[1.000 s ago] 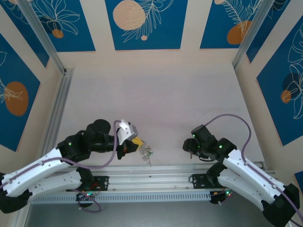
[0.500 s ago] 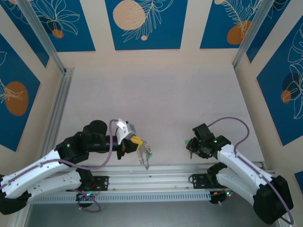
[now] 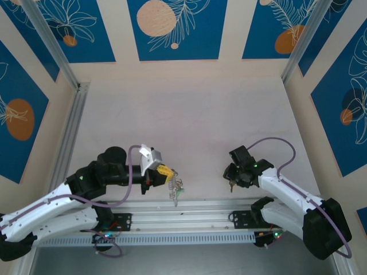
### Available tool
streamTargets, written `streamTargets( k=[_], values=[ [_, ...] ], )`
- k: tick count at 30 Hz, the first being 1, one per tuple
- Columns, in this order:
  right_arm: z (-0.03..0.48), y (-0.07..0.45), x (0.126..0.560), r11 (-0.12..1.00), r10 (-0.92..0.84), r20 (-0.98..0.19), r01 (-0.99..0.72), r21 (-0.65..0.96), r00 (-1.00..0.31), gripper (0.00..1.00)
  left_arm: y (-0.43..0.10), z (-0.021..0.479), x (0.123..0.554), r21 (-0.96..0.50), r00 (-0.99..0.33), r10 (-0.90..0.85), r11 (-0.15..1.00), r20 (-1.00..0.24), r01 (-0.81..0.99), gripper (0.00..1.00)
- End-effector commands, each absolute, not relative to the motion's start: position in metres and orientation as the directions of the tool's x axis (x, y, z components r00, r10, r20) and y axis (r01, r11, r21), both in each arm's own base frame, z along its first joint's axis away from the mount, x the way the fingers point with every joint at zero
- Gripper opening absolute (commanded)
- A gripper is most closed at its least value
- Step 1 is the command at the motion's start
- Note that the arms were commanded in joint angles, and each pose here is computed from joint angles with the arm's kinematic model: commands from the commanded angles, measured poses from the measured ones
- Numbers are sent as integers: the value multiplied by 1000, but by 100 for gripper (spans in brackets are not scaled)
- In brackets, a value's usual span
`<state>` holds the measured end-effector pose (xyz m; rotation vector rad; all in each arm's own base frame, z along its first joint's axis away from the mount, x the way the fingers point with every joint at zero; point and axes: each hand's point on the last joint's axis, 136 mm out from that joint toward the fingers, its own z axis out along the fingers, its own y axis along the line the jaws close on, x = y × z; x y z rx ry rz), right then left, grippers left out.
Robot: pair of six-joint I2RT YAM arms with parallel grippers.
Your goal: Put the keys on the keyring
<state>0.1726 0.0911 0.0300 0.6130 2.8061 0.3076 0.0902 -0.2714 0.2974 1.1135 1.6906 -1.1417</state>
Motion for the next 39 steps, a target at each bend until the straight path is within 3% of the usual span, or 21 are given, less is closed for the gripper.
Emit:
streamTargets(
  k=[1, 6, 15, 39],
  values=[
    [38, 98, 171, 891, 424, -193, 369, 265, -885, 43, -271, 316, 86, -247, -273, 159, 166, -949, 955, 0],
    [40, 89, 164, 895, 438, -229, 398, 201, -870, 47, -270, 322, 82, -246, -265, 136, 142, -954, 959, 0],
    [36, 87, 178, 854, 514, -256, 461, 241, -819, 56, -269, 326, 77, -250, -264, 122, 119, -957, 961, 0],
    [16, 104, 164, 880, 459, -200, 414, 232, -865, 40, -271, 325, 75, -261, -272, 121, 98, -955, 960, 0]
  ],
)
